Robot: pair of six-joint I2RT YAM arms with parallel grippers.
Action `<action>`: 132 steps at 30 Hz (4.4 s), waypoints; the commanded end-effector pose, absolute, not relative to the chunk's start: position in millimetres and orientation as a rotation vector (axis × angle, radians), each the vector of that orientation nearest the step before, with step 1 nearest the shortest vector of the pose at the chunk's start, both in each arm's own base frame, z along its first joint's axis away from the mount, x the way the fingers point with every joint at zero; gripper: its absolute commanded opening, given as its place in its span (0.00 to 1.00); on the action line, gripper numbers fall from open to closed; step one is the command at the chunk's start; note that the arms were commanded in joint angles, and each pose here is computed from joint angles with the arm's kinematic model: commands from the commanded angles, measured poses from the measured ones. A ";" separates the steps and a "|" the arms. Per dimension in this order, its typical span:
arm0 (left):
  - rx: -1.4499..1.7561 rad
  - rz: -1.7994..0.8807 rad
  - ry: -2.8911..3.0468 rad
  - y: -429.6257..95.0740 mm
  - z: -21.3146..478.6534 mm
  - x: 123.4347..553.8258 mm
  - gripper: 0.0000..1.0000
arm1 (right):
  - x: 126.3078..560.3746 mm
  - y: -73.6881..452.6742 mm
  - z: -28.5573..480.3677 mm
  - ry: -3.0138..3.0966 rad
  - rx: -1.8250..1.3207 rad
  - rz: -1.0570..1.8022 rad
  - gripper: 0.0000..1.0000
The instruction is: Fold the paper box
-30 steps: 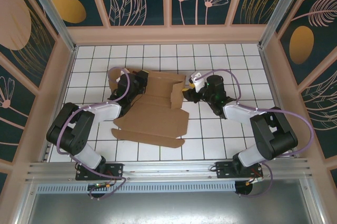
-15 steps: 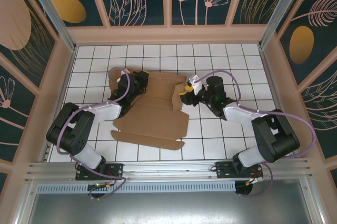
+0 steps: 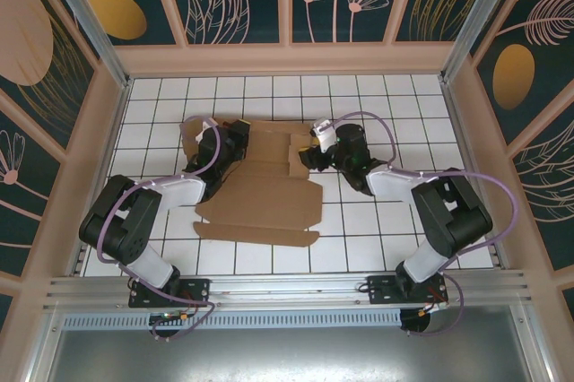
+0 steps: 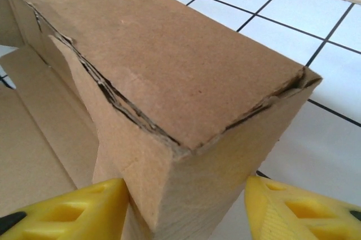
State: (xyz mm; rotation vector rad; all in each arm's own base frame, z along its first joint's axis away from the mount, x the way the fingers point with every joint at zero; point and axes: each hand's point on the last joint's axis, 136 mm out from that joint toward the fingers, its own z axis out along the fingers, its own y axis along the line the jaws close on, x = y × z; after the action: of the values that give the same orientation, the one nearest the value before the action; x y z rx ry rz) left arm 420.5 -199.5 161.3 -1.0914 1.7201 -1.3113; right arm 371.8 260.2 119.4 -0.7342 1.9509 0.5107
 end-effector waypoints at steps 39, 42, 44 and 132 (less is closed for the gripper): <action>-1.148 -1.400 1.847 -224.2 160.5 409.0 0.00 | 452.8 247.3 107.4 1.951 -0.449 0.191 0.29; -1.170 -1.385 1.846 -222.7 163.1 410.7 0.00 | 452.6 248.0 109.8 1.941 -0.471 0.184 0.21; -1.174 -1.379 1.843 -223.3 166.9 413.7 0.00 | 451.1 248.3 111.5 1.934 -0.482 0.180 0.20; -1.199 -1.192 1.972 -219.8 123.0 418.3 0.25 | 433.7 240.1 82.6 2.084 -0.563 0.252 0.30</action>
State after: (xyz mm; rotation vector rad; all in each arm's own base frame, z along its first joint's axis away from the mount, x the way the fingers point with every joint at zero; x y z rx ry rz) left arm 435.0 -214.3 158.1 -1.1632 1.8433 -1.2327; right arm 436.6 244.3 90.1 -0.5762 2.0718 0.3202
